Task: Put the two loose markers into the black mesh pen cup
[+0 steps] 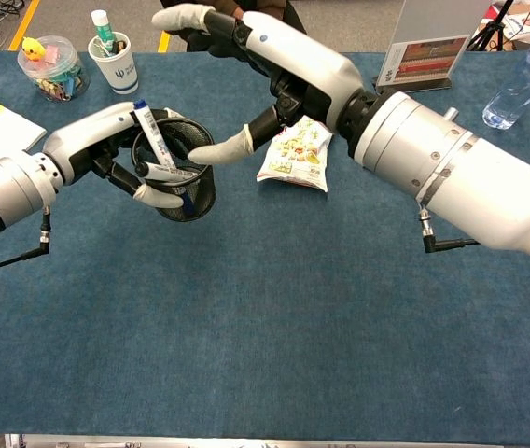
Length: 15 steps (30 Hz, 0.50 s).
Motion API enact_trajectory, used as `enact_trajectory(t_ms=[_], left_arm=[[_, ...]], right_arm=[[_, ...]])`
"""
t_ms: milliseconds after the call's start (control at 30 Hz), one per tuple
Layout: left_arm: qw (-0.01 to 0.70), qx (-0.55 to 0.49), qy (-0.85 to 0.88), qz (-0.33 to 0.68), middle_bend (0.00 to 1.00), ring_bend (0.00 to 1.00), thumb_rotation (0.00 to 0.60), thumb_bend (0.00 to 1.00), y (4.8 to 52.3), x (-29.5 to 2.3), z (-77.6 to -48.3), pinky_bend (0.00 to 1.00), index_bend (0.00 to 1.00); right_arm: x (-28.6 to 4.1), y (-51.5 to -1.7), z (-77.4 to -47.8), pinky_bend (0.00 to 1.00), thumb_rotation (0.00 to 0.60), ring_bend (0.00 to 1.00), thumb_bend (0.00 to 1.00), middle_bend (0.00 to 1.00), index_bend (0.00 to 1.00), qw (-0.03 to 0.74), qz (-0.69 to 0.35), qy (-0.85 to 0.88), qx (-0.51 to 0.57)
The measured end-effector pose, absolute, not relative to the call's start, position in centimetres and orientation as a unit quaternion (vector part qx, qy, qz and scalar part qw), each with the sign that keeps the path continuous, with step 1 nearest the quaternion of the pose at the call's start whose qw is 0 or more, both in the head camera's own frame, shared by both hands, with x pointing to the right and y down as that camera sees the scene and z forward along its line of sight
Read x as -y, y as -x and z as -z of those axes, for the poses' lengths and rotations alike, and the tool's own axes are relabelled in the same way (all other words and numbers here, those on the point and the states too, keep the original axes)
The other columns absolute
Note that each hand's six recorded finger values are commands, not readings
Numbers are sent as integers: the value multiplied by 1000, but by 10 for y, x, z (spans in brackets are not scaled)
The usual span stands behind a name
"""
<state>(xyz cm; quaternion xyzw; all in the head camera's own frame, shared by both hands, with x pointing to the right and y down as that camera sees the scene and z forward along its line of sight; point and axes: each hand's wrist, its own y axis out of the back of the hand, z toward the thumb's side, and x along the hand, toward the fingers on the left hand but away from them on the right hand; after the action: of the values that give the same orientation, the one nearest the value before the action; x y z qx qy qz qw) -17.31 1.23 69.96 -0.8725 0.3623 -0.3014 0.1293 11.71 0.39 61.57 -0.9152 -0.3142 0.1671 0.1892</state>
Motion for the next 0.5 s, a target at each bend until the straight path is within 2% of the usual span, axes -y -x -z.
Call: enact_trajectory(t_ms=[100, 267, 333, 500], left_arm=[[132, -363, 871, 304, 405, 400, 600, 106, 176, -12, -700, 340, 296], [136, -370, 866, 308, 405, 400, 600, 106, 186, -11, -698, 340, 295], [138, -370, 865, 309, 405, 400, 600, 107, 189, -12, -698, 340, 295], [150, -363, 861, 322, 405, 400, 600, 106, 200, -15, -701, 340, 296]], right_arm=[[1, -125, -611, 0, 600, 0, 0, 71, 128, 209, -166, 909, 321], [14, -159, -605, 0, 600, 0, 53, 147, 347, 285, -182, 879, 335], [19, -177, -606, 0, 600, 0, 58, 163, 392, 315, -198, 865, 336], [26, -228, -616, 0, 600, 0, 61, 184, 430, 392, -259, 828, 307]])
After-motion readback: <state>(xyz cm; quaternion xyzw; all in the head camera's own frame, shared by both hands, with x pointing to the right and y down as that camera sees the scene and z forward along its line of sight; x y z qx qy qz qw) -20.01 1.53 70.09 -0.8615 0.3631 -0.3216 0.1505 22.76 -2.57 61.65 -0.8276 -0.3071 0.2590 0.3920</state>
